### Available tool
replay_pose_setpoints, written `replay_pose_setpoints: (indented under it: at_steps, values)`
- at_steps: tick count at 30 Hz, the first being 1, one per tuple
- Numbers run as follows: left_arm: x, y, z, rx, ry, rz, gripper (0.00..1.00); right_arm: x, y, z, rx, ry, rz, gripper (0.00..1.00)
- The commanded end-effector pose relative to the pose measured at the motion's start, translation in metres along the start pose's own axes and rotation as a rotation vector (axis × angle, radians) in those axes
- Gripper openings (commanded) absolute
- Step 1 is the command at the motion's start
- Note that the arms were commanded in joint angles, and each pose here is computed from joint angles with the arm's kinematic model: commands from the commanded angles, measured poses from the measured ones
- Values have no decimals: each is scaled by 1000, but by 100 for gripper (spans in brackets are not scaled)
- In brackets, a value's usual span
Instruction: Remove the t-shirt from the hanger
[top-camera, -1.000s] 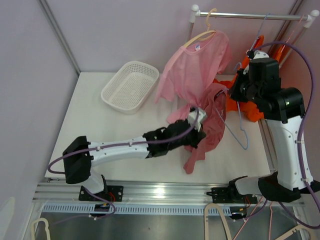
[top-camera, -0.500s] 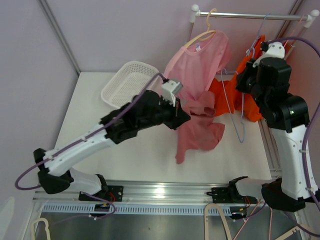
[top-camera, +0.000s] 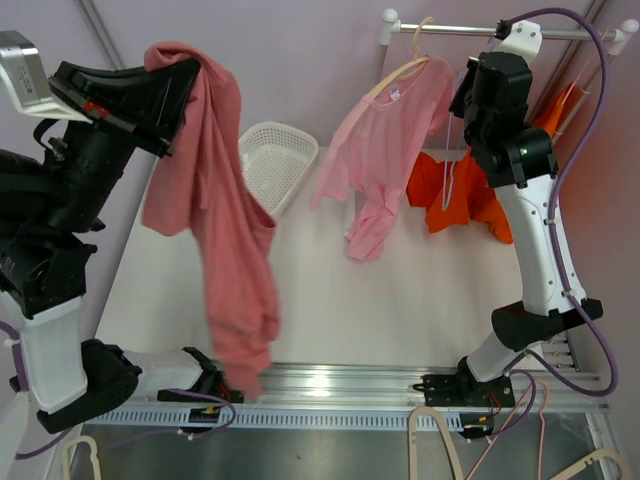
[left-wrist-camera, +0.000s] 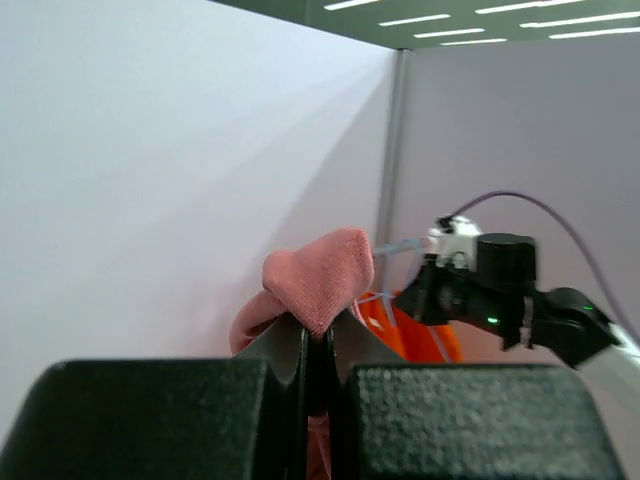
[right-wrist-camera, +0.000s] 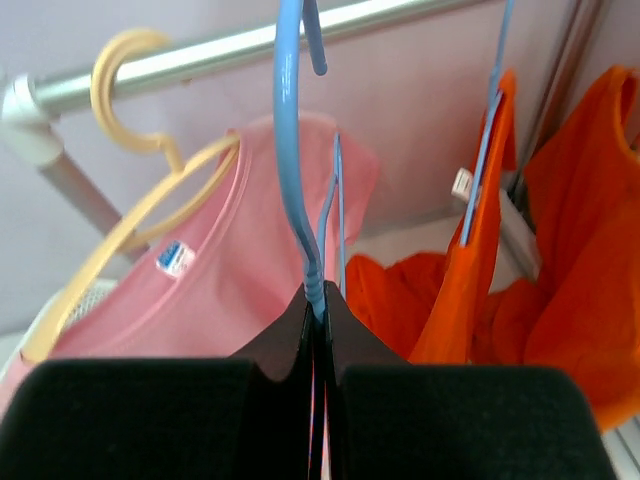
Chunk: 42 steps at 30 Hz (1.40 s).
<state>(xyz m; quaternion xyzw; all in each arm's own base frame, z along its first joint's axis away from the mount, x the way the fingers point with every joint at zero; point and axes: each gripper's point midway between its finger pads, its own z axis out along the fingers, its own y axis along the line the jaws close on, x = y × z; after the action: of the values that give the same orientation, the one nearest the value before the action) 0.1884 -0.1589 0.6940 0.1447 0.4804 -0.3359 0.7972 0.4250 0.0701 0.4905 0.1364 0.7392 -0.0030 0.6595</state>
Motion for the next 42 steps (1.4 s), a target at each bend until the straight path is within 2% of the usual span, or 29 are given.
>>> replay_pose_setpoints:
  at_steps: [1,4,8,9,10,12,18,19,20,23,27,28,30,31,36,37,38,39,40,41,42]
  values:
    - [20,33,42,-52,-32,162,1,-51,-8,5,78,-187,42,0]
    - [27,56,64,-84,-45,238,1,-54,-6,21,74,-213,49,0]
    - [44,82,95,-93,-47,242,1,-45,-2,46,41,-188,65,0]
    - [68,95,111,-97,-10,211,1,-45,-2,51,35,-188,77,0]
    - [51,105,111,-112,-49,221,1,-46,-5,58,35,-193,86,0]
    - [54,121,122,-115,-70,185,1,-42,1,74,8,-190,94,0]
    - [80,217,139,-226,-104,208,1,-35,5,121,-4,-207,85,0]
    - [99,250,139,-266,-74,199,1,-32,6,126,-8,-206,81,0]
    - [88,254,141,-250,-117,209,1,-31,7,130,-13,-210,78,0]
    - [102,289,142,-285,-107,190,1,-24,12,146,-42,-211,64,0]
    - [128,303,140,-302,-52,176,1,-4,7,164,-49,-150,84,0]
    - [167,320,137,-327,15,136,1,2,8,167,-57,-133,93,0]
    - [173,319,130,-342,24,109,1,18,7,172,-56,-96,88,0]
    - [209,332,122,-369,91,74,1,18,7,170,-56,-94,91,0]
    - [272,346,100,-450,268,-18,1,39,7,170,-62,-38,86,0]
    - [266,339,97,-450,264,-16,1,41,8,169,-66,-33,88,0]
    - [289,342,85,-468,311,-29,1,40,9,166,-67,-31,89,0]
    - [288,337,83,-465,312,-24,1,42,10,165,-71,-21,88,0]
    - [270,328,80,-459,283,-3,1,42,10,164,-72,-19,88,0]
    - [291,330,68,-479,327,-20,1,43,10,163,-74,-14,88,0]
    - [292,328,65,-481,335,-24,1,45,11,162,-75,-6,85,0]
